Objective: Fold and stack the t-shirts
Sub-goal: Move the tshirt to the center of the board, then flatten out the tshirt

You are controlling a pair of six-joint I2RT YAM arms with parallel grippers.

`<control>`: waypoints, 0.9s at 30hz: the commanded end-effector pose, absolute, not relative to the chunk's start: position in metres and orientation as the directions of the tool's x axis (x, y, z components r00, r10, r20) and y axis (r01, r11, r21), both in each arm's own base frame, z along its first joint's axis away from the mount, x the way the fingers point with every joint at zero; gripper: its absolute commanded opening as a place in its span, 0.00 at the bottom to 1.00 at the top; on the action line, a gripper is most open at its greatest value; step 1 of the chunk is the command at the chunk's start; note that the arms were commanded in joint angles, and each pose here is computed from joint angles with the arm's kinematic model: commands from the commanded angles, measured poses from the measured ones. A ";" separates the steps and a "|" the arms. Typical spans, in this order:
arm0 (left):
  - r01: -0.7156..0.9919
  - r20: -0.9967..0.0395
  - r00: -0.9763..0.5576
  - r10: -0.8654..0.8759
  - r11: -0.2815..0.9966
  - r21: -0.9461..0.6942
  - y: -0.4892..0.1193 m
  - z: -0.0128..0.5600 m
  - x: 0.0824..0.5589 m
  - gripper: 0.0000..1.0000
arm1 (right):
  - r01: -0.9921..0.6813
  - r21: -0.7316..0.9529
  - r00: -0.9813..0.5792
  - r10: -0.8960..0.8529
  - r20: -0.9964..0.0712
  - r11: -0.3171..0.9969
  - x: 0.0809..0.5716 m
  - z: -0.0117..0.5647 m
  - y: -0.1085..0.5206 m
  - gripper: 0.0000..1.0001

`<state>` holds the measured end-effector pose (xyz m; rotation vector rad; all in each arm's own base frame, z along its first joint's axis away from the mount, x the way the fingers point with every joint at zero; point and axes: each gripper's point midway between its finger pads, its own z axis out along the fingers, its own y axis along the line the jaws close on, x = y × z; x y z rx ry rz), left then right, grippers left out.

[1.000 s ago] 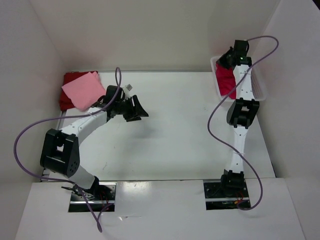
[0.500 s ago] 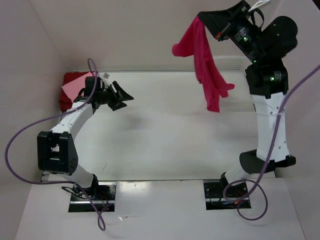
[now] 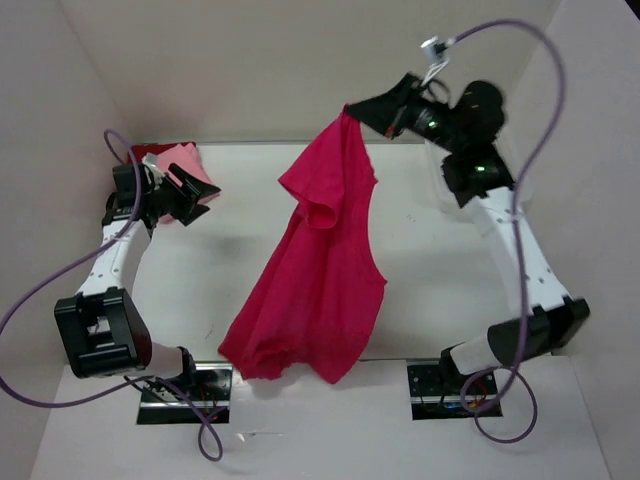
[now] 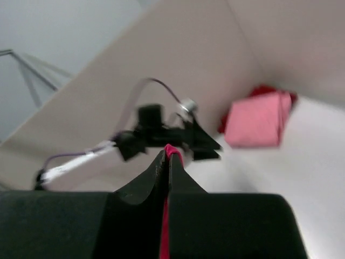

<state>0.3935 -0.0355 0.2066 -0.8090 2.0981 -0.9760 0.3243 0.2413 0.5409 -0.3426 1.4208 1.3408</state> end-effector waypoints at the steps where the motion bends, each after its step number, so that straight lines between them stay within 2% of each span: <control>1: -0.227 -0.362 -0.580 -0.730 0.571 -0.789 -0.035 0.206 0.382 0.73 | -0.619 0.675 -0.550 0.393 -0.737 0.402 0.396 0.398 0.239 0.02; 5: -0.268 -0.405 -0.619 -0.673 0.666 -0.696 -0.037 0.182 0.369 0.75 | -0.368 0.786 -0.690 0.421 -0.589 0.497 0.452 0.260 0.208 0.00; 8: -0.283 -0.416 -0.674 -0.611 0.733 -0.619 -0.044 0.158 0.357 0.77 | -0.200 0.791 -0.708 0.473 -0.524 0.578 0.494 0.207 0.186 0.00; 11: -0.311 -0.380 -0.723 -0.578 0.762 -0.568 -0.047 0.133 0.347 0.80 | -0.151 0.764 -0.666 0.506 -0.548 0.628 0.546 0.221 0.180 0.00; 13: -0.316 -0.373 -0.737 -0.565 0.774 -0.549 -0.048 0.128 0.344 0.81 | -0.119 0.752 -0.646 0.524 -0.554 0.649 0.562 0.226 0.175 0.03; 14: -0.316 -0.371 -0.749 -0.549 0.789 -0.527 -0.050 0.122 0.342 0.81 | -0.076 0.741 -0.641 0.537 -0.549 0.667 0.566 0.223 0.170 0.11; 15: -0.325 -0.364 -0.756 -0.544 0.794 -0.513 -0.051 0.119 0.338 0.83 | -0.064 0.733 -0.623 0.547 -0.560 0.677 0.575 0.228 0.166 0.25; 16: -0.325 -0.370 -0.757 -0.539 0.801 -0.503 -0.052 0.118 0.338 0.83 | -0.060 0.720 -0.620 0.539 -0.570 0.692 0.575 0.230 0.164 0.51; 18: -0.349 -0.354 -0.770 -0.531 0.815 -0.463 -0.052 0.106 0.331 0.85 | -0.011 0.695 -0.661 0.516 -0.544 0.719 0.563 0.209 0.160 0.58; 20: -0.366 -0.309 -0.794 -0.523 0.818 -0.444 -0.056 0.090 0.318 0.88 | 0.003 0.680 -0.660 0.512 -0.550 0.733 0.540 0.214 0.163 0.60; 21: -0.388 -0.289 -0.795 -0.533 0.814 -0.432 -0.055 0.082 0.315 0.88 | 0.013 0.680 -0.670 0.511 -0.538 0.733 0.511 0.205 0.171 0.61; 23: -0.399 -0.233 -0.816 -0.529 0.807 -0.436 -0.063 0.064 0.309 0.88 | 0.081 0.671 -0.667 0.540 -0.513 0.737 0.484 0.185 0.172 0.59; 24: -0.397 -0.195 -0.834 -0.516 0.807 -0.438 -0.070 0.055 0.303 0.88 | 0.145 0.675 -0.710 0.551 -0.438 0.724 0.454 0.148 0.180 0.55; 25: -0.400 -0.149 -0.848 -0.509 0.798 -0.450 -0.079 0.046 0.301 0.88 | 0.149 0.685 -0.712 0.558 -0.427 0.714 0.438 0.150 0.182 0.44; 27: -0.387 -0.112 -0.872 -0.477 0.810 -0.441 -0.091 0.036 0.295 0.86 | 0.219 0.647 -0.769 0.537 -0.346 0.730 0.392 0.107 0.187 0.29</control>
